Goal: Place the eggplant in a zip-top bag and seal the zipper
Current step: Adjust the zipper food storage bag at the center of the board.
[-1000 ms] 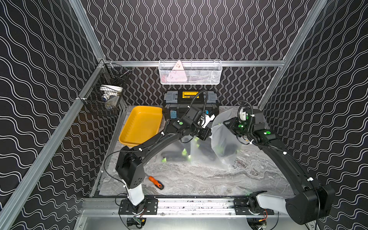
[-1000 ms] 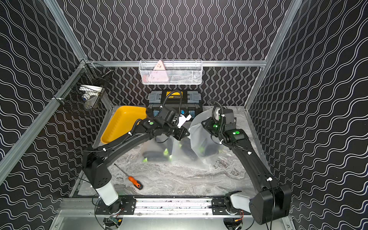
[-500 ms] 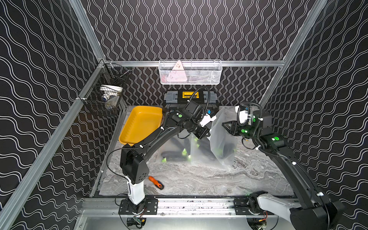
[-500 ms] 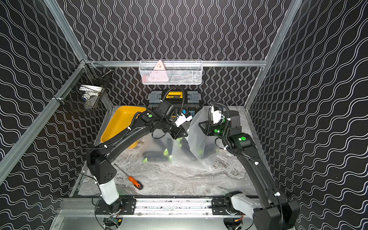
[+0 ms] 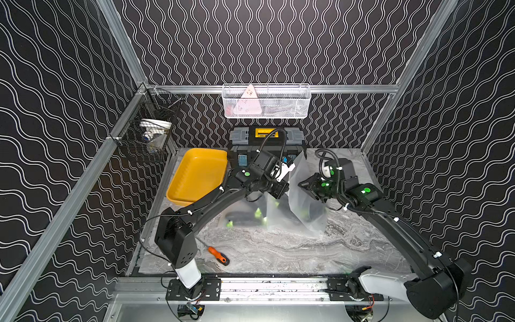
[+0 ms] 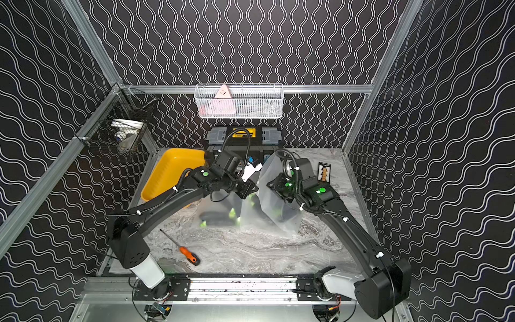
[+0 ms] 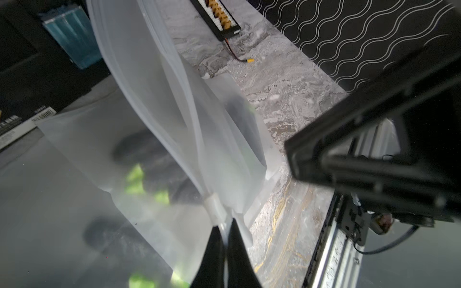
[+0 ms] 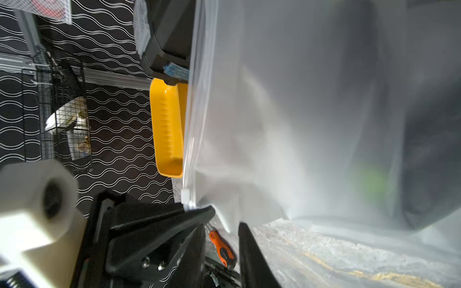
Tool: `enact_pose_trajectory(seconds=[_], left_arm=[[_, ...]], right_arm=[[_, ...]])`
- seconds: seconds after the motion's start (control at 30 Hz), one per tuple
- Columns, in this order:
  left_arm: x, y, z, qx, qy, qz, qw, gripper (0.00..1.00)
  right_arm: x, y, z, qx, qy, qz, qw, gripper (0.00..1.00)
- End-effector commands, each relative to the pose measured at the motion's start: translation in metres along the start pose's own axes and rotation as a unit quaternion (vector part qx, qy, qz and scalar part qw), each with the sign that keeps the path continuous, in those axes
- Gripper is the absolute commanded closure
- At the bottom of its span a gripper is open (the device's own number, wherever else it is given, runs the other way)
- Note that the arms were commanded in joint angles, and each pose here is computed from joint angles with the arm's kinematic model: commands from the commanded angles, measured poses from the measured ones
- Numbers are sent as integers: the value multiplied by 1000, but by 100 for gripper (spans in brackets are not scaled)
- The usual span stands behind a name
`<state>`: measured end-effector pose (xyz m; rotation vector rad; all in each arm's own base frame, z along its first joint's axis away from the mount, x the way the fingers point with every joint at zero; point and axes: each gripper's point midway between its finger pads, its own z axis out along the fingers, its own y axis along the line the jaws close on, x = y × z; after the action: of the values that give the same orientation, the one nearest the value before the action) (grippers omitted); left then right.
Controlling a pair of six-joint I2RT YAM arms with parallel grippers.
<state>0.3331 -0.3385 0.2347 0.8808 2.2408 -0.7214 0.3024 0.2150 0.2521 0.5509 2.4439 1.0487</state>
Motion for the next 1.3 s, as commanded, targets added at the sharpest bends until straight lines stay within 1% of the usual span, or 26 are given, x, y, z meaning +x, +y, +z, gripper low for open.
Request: enact_pose_trajectory(seconds=[0.0, 0.1, 0.23, 0.3, 0.43, 0.5, 0.8, 1.0, 1.13, 1.27], left_arm=[[-19, -7, 1, -32, -67, 16, 997, 100], [-14, -14, 5, -42, -96, 27, 994, 100], [-13, -15, -2, -58, -133, 32, 989, 100], [-11, -17, -2, -56, -137, 35, 988, 100], [-3, -18, 7, -61, -125, 48, 989, 100], [-1, -19, 12, -61, -123, 51, 989, 100], [4, -21, 21, -61, -114, 55, 990, 100], [8, -24, 22, -54, -106, 56, 991, 100], [10, -26, 18, -49, -108, 57, 991, 100], [14, -33, 19, -30, -97, 66, 993, 100]], right_arm=[[-2, -10, 3, 37, -24, 61, 997, 74], [-8, -13, 3, 50, -39, 67, 996, 73], [-11, -16, 1, 50, -55, 73, 995, 72], [-9, -16, 4, 47, -49, 73, 995, 72], [-2, -10, 11, 39, -20, 59, 997, 72], [-1, -10, 13, 38, -15, 54, 998, 72], [-9, -2, 4, 32, -39, 19, 999, 72], [-9, -3, 10, 34, -33, -15, 999, 69], [-17, -10, 15, 50, -49, -25, 997, 69], [-28, -11, 20, 51, -65, -32, 996, 70]])
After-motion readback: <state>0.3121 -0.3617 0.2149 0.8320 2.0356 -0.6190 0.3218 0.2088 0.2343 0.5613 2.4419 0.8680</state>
